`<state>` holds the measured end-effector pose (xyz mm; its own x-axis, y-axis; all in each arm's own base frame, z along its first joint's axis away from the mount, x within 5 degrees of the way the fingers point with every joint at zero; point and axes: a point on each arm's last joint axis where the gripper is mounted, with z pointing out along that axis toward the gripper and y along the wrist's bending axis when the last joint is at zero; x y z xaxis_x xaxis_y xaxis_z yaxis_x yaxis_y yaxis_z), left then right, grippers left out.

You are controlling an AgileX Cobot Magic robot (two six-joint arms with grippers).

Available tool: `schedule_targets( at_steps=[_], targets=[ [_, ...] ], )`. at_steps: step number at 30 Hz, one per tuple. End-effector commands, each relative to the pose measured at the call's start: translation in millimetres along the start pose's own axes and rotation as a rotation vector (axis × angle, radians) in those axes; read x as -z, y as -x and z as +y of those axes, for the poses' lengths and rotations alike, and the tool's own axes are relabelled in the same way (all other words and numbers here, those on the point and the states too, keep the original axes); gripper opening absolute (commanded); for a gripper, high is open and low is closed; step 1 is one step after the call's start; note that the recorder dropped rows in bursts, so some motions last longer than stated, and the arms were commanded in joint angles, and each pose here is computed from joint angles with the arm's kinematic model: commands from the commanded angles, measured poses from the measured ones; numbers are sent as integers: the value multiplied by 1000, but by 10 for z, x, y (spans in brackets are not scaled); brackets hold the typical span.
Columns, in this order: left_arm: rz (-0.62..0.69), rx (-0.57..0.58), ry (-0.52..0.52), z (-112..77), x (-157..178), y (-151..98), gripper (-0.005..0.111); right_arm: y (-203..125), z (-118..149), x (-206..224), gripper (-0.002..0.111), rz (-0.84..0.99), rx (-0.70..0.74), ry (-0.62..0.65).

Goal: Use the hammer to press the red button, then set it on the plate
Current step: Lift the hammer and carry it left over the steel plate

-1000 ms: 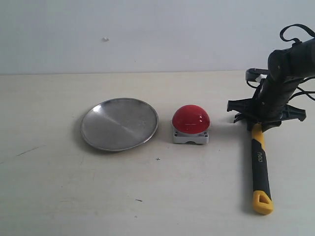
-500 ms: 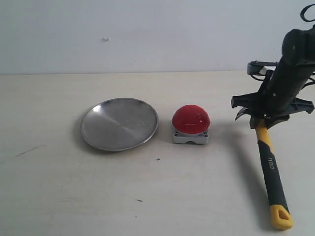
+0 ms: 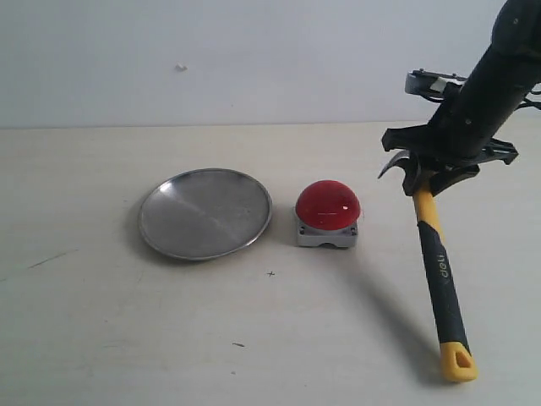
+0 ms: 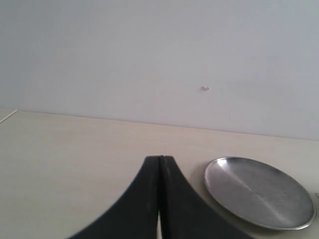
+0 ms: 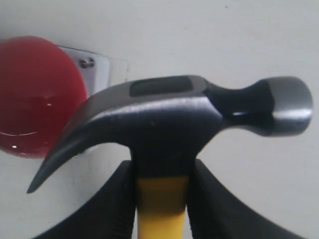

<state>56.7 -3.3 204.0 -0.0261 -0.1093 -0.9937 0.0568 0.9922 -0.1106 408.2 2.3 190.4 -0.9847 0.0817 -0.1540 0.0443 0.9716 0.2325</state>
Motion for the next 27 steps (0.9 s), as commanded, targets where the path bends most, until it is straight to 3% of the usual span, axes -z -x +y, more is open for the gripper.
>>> schedule_targets(
  at_steps=[1, 16, 23, 27],
  targets=[
    [-12, -1, 2, 1, 3, 5, 0, 57, 95, 160, 0, -63, 44, 78],
    [-12, -1, 2, 1, 3, 5, 0, 42, 110, 609, 0, -163, 77, 439],
    [-12, -1, 2, 1, 3, 5, 0, 58, 340, 744, 0, -255, 154, 736],
    [-12, -1, 2, 1, 3, 5, 0, 34, 391, 669, 0, -353, 117, 893]
  ],
)
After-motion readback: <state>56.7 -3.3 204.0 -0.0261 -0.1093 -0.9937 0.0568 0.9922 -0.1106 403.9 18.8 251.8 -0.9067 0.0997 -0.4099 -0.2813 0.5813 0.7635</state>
